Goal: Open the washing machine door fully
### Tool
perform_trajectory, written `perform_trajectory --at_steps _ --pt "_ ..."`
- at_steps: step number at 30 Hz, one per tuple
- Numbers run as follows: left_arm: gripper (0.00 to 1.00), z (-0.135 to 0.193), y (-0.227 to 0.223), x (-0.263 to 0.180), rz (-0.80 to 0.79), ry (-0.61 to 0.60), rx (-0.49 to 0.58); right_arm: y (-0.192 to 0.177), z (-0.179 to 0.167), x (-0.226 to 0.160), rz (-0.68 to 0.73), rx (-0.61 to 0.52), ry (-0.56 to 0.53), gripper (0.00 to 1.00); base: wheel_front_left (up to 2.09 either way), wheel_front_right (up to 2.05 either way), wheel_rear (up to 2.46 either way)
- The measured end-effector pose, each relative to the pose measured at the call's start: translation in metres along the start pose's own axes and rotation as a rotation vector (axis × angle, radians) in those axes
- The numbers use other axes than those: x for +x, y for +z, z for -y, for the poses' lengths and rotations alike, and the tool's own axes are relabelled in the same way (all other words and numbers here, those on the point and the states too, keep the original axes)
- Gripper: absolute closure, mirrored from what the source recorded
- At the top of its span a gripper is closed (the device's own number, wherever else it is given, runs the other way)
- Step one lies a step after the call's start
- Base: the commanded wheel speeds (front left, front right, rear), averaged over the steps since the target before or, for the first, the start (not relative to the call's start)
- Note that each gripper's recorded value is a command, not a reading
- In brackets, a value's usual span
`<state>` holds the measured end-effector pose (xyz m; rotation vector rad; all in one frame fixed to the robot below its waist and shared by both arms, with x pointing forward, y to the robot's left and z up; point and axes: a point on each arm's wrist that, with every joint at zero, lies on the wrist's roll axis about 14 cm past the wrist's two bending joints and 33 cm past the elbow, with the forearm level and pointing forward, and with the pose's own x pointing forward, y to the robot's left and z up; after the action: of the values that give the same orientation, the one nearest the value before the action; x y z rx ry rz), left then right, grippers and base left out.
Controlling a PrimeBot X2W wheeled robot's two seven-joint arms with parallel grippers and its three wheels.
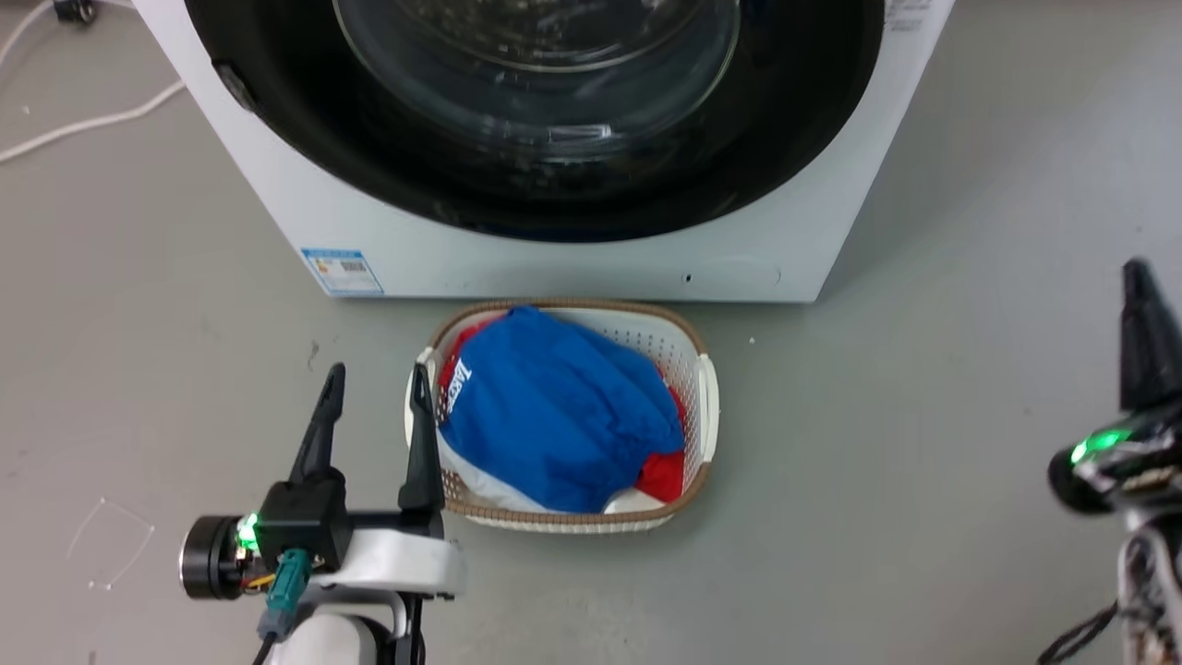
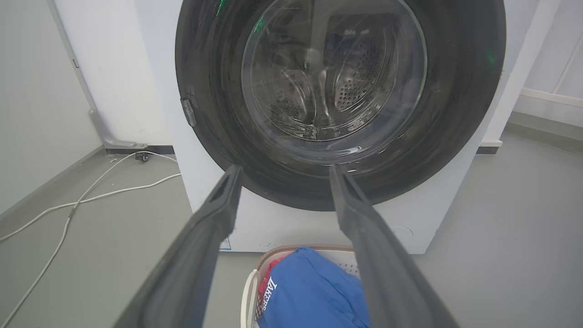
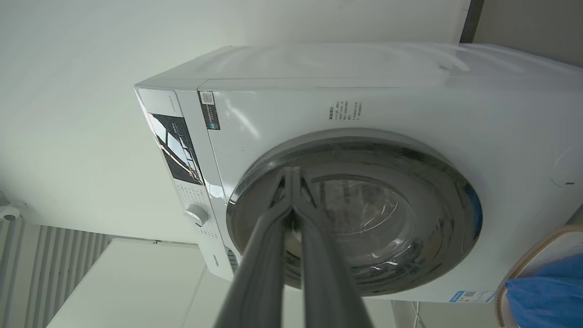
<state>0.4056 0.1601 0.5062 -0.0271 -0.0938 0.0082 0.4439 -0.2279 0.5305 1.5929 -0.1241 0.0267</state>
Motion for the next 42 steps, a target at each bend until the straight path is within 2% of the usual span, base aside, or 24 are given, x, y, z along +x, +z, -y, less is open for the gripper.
perform_trajectory --at_steps 9,17,21,27,42 --pt "0.00 0.000 -0.021 0.036 -0.020 -0.004 0.006 0.003 -0.002 0.087 -0.111 -0.062 0.042 1.00 0.00 0.00 0.00" --pt "0.00 -0.002 -0.049 0.055 -0.068 -0.005 0.010 -0.009 0.013 0.153 -0.219 -0.105 0.030 1.00 0.00 0.00 0.00" --pt "0.00 -0.006 -0.061 0.061 -0.087 0.004 0.011 -0.028 0.016 0.181 -0.305 -0.139 0.040 1.00 0.00 0.00 0.00" --pt "0.00 -0.013 -0.073 0.063 -0.114 0.023 0.016 -0.060 0.022 0.211 -0.406 -0.152 0.048 1.00 0.00 0.00 0.00" --pt "0.00 -0.022 -0.088 0.063 -0.151 0.053 0.007 -0.118 0.044 0.249 -0.608 -0.317 0.008 1.00 0.00 0.00 0.00"
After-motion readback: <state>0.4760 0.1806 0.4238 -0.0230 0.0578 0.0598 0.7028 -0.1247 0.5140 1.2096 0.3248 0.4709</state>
